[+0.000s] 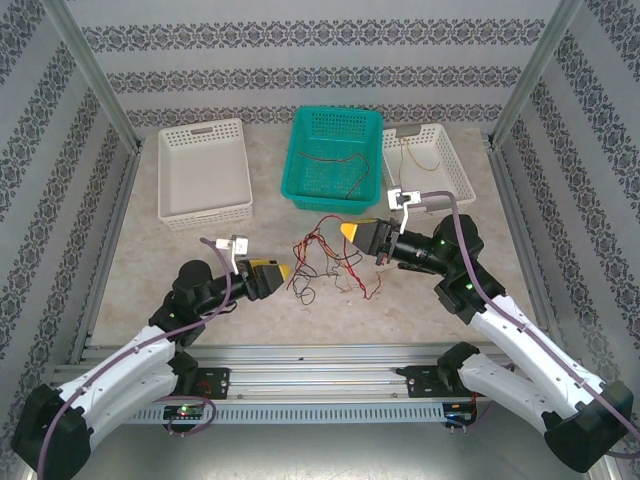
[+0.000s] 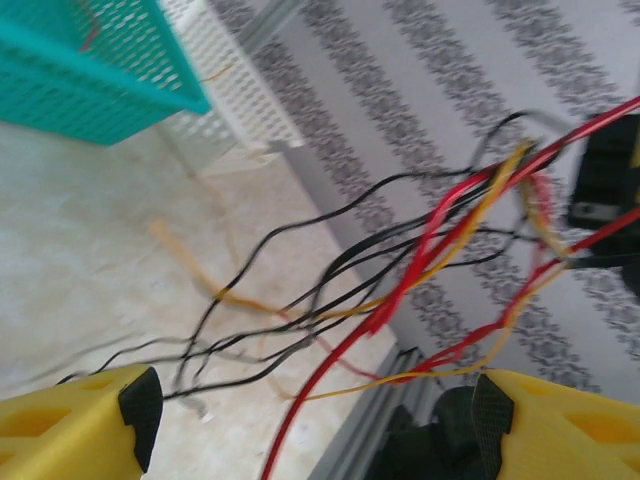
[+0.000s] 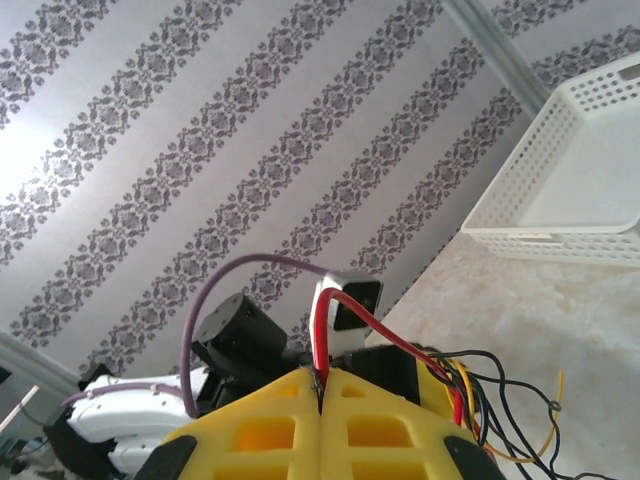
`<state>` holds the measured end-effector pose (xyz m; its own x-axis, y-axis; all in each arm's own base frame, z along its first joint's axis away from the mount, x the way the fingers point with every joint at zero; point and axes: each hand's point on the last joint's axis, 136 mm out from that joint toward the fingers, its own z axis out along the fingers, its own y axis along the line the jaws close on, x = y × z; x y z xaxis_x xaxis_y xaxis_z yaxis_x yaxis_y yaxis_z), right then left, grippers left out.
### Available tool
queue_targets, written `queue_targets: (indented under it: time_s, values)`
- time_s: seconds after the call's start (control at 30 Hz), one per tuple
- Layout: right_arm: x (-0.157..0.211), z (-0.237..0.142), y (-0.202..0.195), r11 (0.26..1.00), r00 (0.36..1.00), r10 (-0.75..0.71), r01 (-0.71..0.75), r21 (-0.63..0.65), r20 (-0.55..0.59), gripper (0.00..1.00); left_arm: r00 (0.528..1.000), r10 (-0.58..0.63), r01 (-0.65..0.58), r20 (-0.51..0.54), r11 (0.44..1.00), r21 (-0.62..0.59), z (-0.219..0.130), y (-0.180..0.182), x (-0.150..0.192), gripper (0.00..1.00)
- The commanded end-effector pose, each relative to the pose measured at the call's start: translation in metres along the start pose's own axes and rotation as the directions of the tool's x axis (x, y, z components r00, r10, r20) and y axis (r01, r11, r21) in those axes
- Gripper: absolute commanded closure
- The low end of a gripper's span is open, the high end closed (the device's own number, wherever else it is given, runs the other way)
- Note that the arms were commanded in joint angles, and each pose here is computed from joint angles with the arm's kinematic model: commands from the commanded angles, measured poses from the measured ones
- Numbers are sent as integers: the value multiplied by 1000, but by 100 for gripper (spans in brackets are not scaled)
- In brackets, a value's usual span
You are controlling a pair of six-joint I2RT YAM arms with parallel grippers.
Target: Untangle the cables
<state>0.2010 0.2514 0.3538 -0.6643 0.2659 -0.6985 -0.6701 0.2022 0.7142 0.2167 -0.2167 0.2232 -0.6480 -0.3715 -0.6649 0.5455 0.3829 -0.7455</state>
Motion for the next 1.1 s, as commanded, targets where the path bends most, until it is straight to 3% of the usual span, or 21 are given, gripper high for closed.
queue_targets:
  time_s: [0.0, 0.27, 0.43, 0.6, 0.8, 1.07]
  values:
    - [4, 0, 20, 995, 998, -64, 62, -83, -22, 100, 998, 41, -50, 49, 982, 181, -3, -41, -16, 18]
    - [7, -2, 34, 988, 994, -98, 92, -127, -41, 100, 998, 29, -10, -54, 946, 323, 8, -57, -4, 23]
    - [9, -1, 37, 985, 993, -101, 92, -146, -57, 100, 997, 27, -1, -72, 943, 333, 10, -56, -1, 26]
    - [12, -2, 34, 987, 993, -105, 96, -129, -59, 100, 997, 41, -15, -69, 941, 339, 9, -61, -4, 48]
    - [9, -3, 29, 990, 994, -99, 94, -109, -45, 100, 996, 40, -13, -74, 941, 337, 6, -60, -1, 63]
    - [5, -2, 26, 992, 996, -86, 83, -98, -30, 100, 996, 31, -1, -83, 943, 334, 0, -57, 7, 60]
